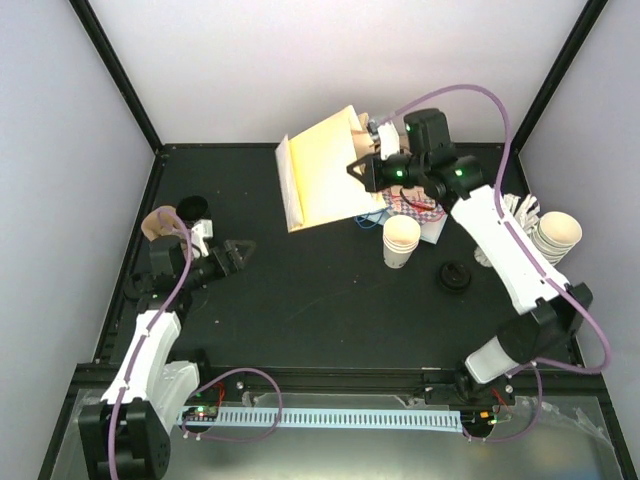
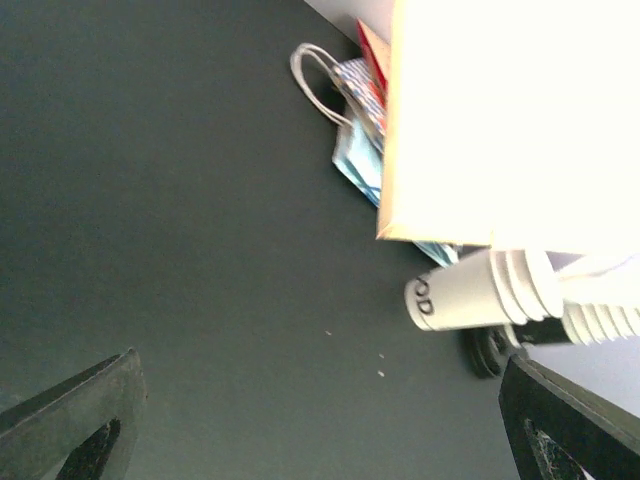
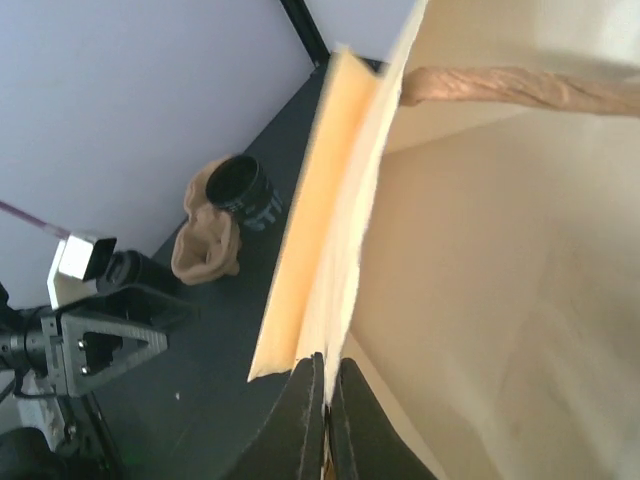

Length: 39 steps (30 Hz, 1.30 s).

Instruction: Pack the takeout coffee

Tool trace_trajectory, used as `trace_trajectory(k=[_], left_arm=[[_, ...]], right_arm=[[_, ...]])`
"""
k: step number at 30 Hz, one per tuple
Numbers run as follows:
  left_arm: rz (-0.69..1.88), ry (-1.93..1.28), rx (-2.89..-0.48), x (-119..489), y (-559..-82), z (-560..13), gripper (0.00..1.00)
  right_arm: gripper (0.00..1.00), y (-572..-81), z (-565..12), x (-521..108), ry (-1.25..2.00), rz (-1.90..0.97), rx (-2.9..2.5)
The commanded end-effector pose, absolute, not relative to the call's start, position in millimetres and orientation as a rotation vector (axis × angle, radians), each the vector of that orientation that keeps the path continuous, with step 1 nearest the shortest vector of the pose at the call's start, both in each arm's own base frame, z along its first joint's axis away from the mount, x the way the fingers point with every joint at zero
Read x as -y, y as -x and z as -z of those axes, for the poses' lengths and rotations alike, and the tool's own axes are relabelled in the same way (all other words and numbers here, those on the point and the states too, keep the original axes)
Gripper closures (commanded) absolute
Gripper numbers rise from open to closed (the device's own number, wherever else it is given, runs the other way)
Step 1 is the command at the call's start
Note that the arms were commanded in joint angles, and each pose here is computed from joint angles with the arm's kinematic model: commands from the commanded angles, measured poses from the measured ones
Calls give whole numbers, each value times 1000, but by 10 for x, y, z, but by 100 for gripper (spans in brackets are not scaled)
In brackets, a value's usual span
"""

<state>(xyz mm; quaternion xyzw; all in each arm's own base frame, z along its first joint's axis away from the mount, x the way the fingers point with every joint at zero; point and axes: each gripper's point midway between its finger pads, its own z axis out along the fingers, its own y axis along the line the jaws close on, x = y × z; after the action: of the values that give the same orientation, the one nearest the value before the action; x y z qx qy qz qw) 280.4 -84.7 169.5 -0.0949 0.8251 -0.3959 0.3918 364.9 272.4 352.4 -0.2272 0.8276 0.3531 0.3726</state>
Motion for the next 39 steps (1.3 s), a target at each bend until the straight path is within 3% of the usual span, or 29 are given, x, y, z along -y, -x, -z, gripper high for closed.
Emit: trace_trajectory(k=[1,18,28,39], left_arm=[[1167,103,-2023,1055,-2625,-1984,1],[1213,-79,-2061,1592,-2133,-2021,1],[1047,-98,-2185,1733,-2207,-1792,1],[1015,-211,-2281,2345,-2273,-1752,2]], right_arm=[[99,-3384,-3498,-2582,529,-863,-2132],[99,-2371,-2988,-2279,395,-1068,-2250],[99,-2270,-2762,-2289,401,-1064,-2285],[99,-2223,-2651,-2371,476,-1007,-2301]])
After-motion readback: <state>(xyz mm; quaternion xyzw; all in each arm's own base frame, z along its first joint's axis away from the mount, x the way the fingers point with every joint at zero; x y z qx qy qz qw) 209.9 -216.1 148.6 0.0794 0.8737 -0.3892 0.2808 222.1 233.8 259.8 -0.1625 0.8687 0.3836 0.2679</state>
